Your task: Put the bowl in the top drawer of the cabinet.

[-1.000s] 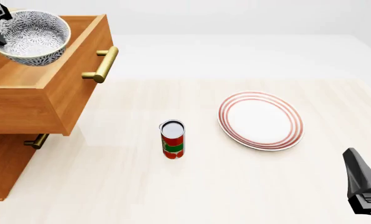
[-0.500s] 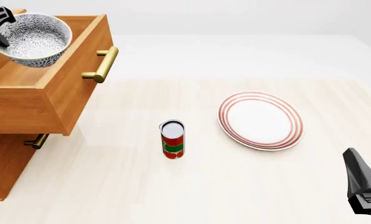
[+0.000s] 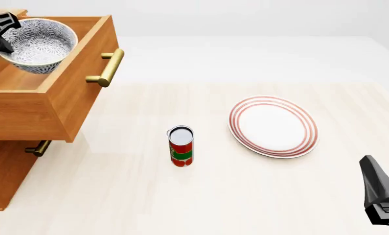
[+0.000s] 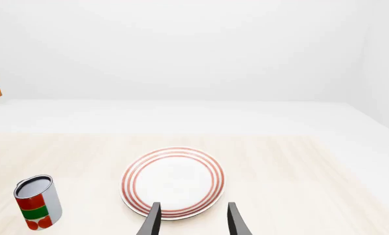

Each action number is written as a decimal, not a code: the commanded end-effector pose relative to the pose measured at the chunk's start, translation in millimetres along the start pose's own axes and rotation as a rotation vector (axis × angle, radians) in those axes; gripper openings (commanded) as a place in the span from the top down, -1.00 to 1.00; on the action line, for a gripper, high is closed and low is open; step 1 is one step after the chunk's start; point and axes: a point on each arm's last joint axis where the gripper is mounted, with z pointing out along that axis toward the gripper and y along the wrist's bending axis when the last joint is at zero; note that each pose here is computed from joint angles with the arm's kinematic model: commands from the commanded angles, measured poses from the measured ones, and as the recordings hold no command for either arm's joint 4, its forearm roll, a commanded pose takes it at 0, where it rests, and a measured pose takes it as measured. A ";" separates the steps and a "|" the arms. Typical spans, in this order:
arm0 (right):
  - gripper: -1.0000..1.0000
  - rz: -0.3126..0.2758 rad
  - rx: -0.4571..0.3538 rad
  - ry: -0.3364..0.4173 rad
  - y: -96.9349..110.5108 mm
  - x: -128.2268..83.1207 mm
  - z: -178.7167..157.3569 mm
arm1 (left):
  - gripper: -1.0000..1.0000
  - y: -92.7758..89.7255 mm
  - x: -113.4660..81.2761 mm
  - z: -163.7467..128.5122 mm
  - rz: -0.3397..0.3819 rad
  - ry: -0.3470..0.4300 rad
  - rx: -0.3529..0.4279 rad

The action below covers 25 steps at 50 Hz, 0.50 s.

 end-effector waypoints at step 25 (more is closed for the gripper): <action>-1.00 0.000 0.001 0.000 -0.1 0.1 -0.2 | 1.00 2.2 -1.6 5.3 0.003 0.013 -0.009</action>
